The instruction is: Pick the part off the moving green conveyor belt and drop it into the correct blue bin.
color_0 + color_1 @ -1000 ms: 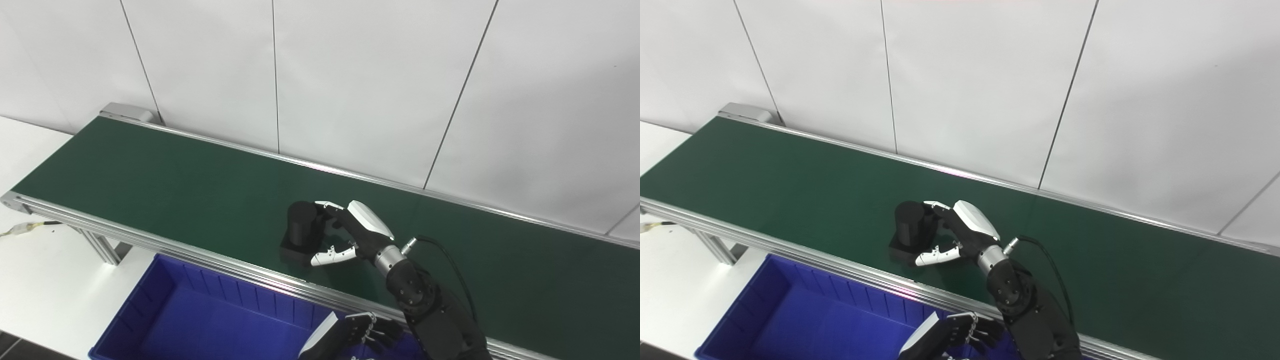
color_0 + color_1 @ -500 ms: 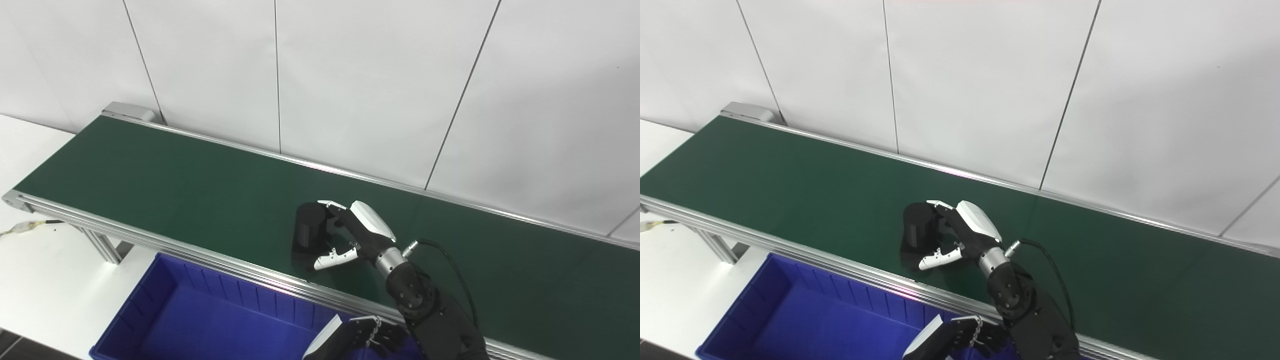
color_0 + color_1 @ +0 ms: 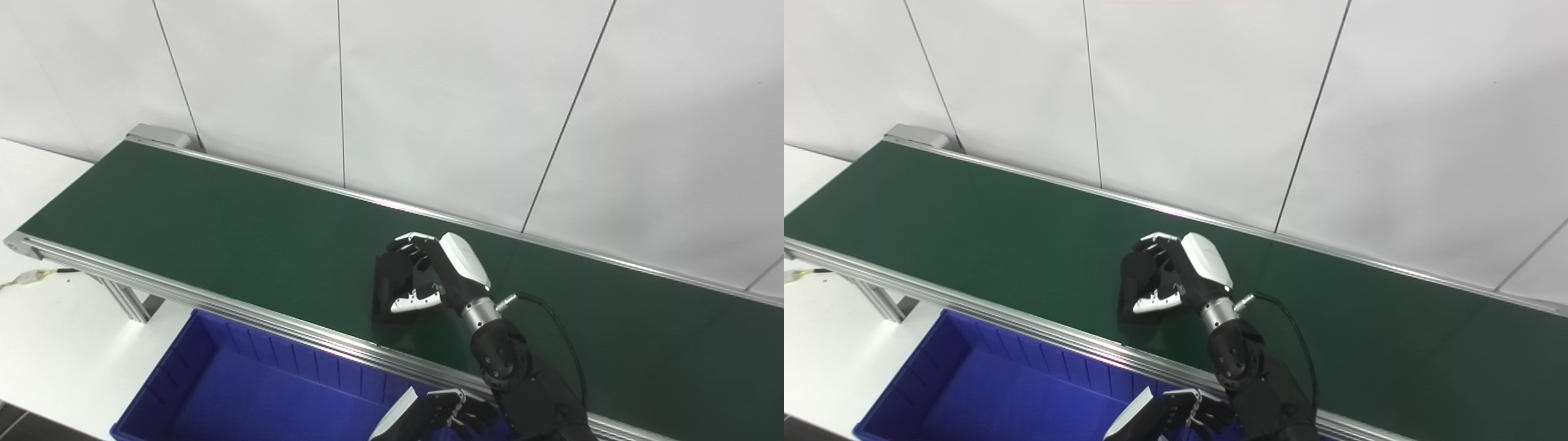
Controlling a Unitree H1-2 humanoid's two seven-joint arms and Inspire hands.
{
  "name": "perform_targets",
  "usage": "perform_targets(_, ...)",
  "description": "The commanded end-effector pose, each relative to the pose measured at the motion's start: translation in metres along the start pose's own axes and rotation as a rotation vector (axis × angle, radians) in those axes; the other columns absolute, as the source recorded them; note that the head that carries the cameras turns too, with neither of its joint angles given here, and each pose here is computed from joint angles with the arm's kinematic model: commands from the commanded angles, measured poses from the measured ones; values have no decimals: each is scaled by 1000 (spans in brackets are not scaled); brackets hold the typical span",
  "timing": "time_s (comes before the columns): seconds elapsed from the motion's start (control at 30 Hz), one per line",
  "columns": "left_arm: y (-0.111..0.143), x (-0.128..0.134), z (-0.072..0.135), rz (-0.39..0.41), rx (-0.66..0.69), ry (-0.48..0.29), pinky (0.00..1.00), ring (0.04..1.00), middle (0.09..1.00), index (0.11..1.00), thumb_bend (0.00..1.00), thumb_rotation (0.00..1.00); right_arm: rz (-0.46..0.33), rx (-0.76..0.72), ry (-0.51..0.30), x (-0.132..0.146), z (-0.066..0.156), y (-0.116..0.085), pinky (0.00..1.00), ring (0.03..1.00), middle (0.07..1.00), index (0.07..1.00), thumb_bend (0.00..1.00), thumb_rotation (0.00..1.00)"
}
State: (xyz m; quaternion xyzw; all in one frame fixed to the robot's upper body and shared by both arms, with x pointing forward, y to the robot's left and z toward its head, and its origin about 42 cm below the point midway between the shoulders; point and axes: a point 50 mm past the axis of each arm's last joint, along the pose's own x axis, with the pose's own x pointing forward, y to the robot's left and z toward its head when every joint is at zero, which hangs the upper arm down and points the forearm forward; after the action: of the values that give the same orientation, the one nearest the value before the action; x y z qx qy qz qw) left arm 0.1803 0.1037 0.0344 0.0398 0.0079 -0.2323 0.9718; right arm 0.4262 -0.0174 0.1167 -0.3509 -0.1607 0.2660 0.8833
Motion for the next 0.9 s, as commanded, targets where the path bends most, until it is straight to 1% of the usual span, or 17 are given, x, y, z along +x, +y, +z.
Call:
perform_targets(0.0,-12,5,13,-6,-12,-65,574,642,680,667,763,625,-61,3,-116,19,25,-14,353,420,457,511,529,1)
perform_targets(0.23,-10,3,14,-5,-8,-66,582,646,677,667,779,631,-69,2,-114,18,26,-16,348,413,452,507,527,0)
perform_targets(0.4,-9,2,15,-6,0,-65,602,656,679,672,760,624,-70,2,-123,17,27,-17,343,410,451,509,528,0)
perform_targets(0.57,-9,1,15,-5,-5,-64,597,654,679,670,770,630,-79,13,-125,17,27,-19,358,423,455,506,528,0)
perform_targets(0.7,-8,1,15,-3,-8,-71,572,640,676,666,762,624,-83,14,-125,16,27,-21,350,419,455,506,528,0)
perform_targets(0.87,-8,0,15,2,-6,-67,574,641,677,664,765,625,-119,31,-127,13,28,-25,328,402,448,510,528,0)
